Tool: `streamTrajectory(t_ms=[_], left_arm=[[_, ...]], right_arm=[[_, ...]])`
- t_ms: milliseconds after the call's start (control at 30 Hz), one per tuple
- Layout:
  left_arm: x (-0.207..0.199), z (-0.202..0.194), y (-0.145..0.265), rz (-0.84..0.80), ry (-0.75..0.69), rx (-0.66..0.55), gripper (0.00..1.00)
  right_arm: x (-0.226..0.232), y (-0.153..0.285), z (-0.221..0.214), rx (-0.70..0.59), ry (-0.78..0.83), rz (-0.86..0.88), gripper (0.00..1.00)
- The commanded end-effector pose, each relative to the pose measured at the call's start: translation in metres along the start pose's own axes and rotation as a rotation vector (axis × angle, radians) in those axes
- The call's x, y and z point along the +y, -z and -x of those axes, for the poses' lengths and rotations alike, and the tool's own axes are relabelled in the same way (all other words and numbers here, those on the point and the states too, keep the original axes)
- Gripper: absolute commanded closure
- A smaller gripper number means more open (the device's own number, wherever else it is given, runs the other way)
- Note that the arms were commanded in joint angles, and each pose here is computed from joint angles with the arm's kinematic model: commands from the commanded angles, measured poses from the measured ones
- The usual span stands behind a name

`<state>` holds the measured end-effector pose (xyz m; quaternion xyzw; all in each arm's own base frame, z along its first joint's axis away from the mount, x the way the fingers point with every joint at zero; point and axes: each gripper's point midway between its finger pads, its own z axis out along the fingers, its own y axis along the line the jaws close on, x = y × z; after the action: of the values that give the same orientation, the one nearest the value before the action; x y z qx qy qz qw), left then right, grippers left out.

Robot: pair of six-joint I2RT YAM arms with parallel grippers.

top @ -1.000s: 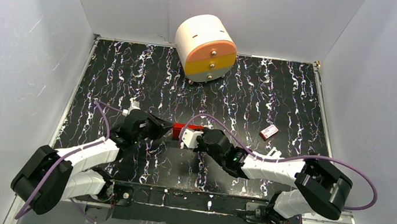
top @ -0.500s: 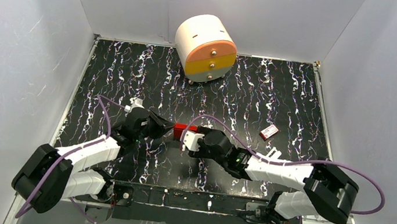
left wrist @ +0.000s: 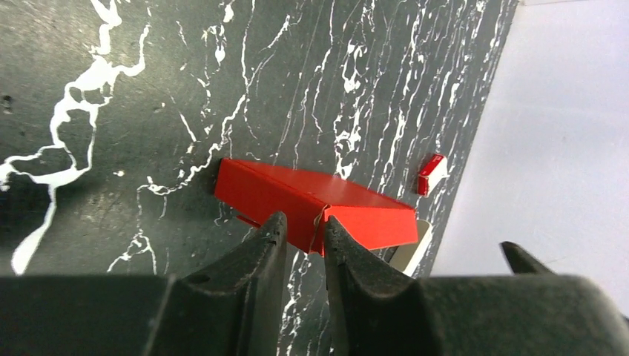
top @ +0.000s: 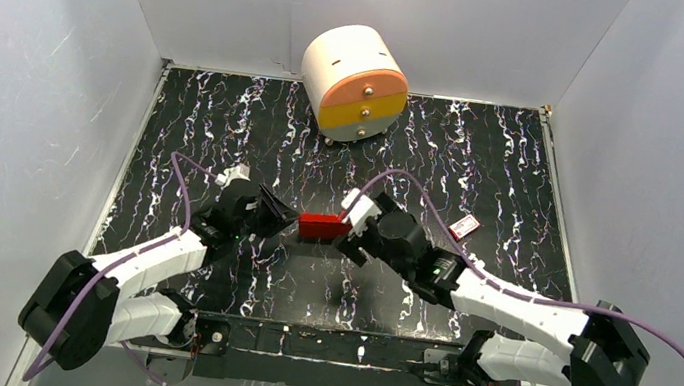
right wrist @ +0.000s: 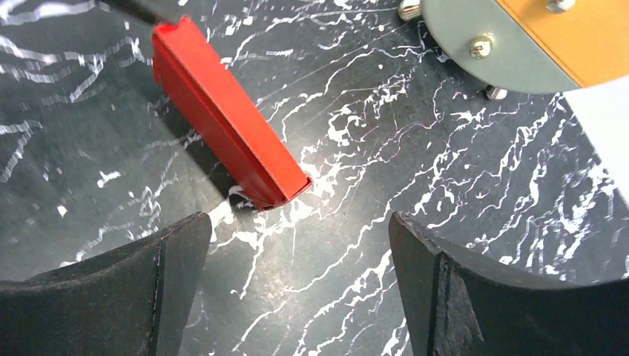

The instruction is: Fold the paper box

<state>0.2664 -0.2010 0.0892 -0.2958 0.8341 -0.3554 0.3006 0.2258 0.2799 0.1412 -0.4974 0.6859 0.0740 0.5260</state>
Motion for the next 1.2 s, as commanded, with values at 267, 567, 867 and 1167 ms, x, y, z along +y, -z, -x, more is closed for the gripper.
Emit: streamTrajectory(t_ms=[267,567,867,1167], left_arm=[[-0.016,0.023,0.016,-0.036,-0.15,0.033,0.66],[-0.03,0.012,0.019,-0.12,-0.106,0.13,0.63],[-0.021,-0.01,0.015,-0.149,-0.016,0.221,0.57],[-0.016,-0.015,0.01,-0.138,0.004,0.251,0.55]], right_arm=[[-0.034,0.009,0.037,-0.168,-0.814,-0.002,0.01],[-0.047,-0.016,0.021,-0.165,-1.141,0.027,0.04],[-0.038,-0.041,0.004,-0.145,-1.239,0.119,0.14],[-0.033,-0.053,-0.006,-0.137,-1.27,0.166,0.23]])
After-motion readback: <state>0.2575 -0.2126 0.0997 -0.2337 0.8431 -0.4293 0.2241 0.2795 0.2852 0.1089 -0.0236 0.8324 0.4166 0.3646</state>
